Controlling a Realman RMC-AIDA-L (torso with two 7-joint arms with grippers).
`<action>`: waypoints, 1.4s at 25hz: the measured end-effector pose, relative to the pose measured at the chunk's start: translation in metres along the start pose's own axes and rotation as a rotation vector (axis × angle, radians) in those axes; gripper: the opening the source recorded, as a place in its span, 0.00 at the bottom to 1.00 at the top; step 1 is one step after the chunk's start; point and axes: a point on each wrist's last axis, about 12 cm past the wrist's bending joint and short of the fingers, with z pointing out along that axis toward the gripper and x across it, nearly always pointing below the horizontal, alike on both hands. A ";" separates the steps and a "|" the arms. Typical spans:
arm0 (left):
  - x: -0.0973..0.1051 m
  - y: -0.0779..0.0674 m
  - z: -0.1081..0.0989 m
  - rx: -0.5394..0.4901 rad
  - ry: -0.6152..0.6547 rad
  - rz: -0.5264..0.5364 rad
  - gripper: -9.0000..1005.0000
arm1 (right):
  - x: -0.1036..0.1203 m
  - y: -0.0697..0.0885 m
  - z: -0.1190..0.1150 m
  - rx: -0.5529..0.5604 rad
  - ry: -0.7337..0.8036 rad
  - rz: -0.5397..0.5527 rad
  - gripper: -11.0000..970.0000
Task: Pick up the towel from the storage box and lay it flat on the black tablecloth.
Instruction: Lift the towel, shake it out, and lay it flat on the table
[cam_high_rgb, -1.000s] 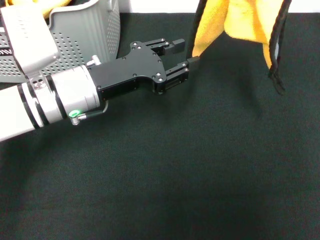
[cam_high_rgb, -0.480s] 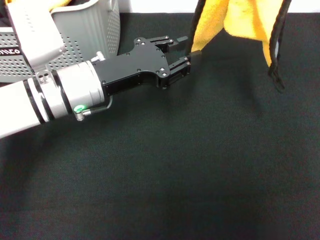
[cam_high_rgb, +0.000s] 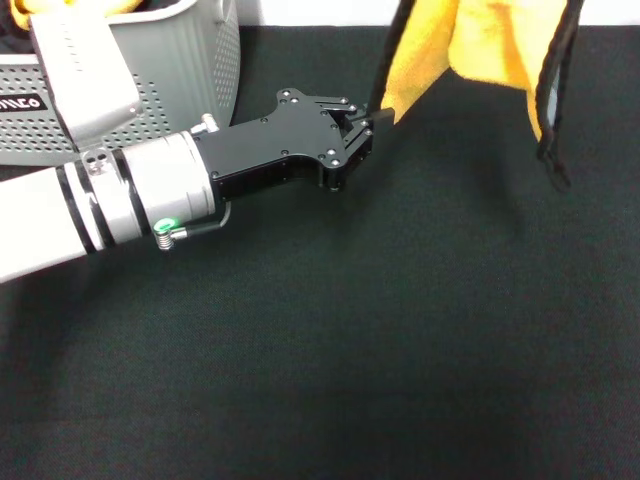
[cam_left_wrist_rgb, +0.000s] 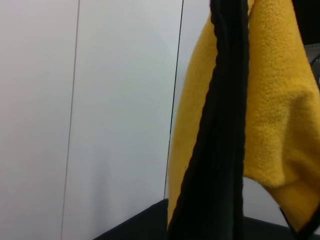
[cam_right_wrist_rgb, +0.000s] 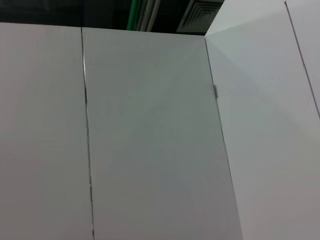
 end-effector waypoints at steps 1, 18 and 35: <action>0.000 0.000 -0.001 0.000 -0.005 -0.004 0.13 | 0.001 0.001 -0.001 -0.002 -0.001 0.004 0.03; -0.084 0.011 -0.070 0.107 -0.139 0.093 0.04 | 0.027 0.021 -0.062 0.057 0.104 0.075 0.03; -0.137 0.025 -0.075 0.018 -0.037 0.236 0.04 | 0.010 0.013 -0.069 0.075 0.097 -0.039 0.03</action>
